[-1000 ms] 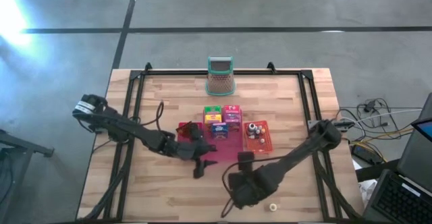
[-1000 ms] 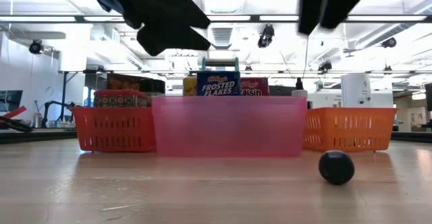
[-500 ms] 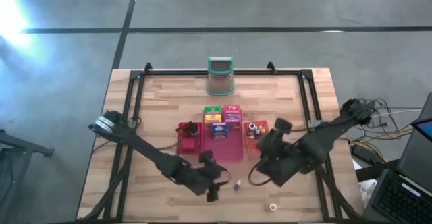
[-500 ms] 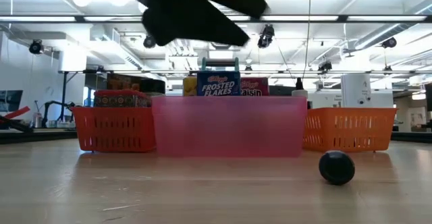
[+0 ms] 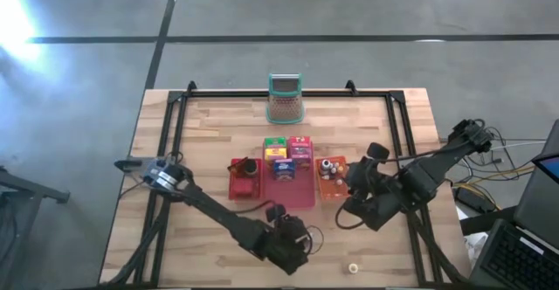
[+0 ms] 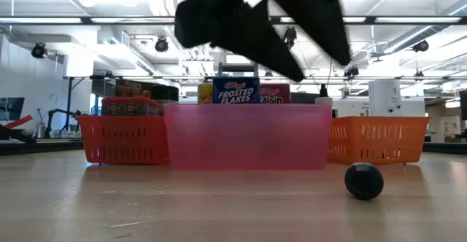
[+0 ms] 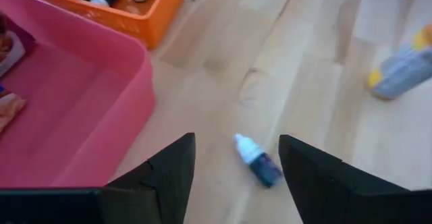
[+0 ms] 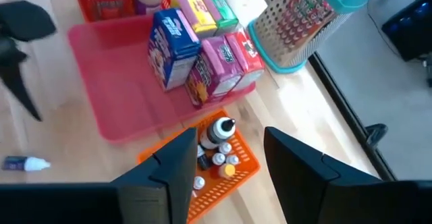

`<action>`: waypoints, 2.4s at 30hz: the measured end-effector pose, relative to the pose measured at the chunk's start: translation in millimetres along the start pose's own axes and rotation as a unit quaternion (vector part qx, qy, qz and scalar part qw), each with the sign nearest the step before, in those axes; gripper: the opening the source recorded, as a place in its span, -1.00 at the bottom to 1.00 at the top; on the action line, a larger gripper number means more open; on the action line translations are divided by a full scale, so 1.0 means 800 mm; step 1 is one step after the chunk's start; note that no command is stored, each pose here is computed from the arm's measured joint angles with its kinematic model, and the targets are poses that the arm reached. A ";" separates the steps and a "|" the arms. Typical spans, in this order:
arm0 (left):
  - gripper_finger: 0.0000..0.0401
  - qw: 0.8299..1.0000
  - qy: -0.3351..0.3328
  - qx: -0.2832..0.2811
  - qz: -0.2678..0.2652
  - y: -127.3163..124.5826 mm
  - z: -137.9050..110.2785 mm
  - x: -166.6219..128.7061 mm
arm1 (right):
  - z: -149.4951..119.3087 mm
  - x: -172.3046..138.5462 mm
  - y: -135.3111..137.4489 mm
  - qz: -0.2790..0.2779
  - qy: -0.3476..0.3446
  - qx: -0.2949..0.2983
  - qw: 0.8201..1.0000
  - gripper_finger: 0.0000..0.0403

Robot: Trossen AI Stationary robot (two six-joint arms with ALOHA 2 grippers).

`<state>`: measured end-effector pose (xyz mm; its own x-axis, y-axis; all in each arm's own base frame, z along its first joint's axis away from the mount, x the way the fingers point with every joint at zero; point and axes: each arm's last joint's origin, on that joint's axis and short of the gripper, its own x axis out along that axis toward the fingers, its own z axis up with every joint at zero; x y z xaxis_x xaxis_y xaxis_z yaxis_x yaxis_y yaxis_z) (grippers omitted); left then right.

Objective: Pick & Place Kitchen Items
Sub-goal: Put the small purple food coloring bottle into the orange bin

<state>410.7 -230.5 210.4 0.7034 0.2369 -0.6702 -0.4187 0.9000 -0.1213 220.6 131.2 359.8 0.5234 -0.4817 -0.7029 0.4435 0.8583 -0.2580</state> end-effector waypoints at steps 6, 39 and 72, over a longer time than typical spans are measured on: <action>0.02 0.999 -0.015 -0.035 -0.008 -0.011 -0.003 -0.009 | -0.008 0.008 0.001 -0.018 0.002 -0.039 0.999 -0.18; -0.02 0.997 -0.047 0.005 -0.058 -0.014 -0.135 0.057 | -0.005 -0.009 -0.027 -0.044 -0.044 -0.049 0.997 -0.13; 0.30 0.995 -0.084 -0.036 -0.037 -0.006 -0.117 0.078 | -0.005 -0.009 -0.027 -0.043 -0.044 -0.049 0.997 -0.23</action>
<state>402.4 -254.1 100.3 0.8177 0.2347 -0.5257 -0.3981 0.8902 -0.2217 204.6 116.9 367.6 0.5507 -0.5646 -0.6148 0.4189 0.8240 -0.3816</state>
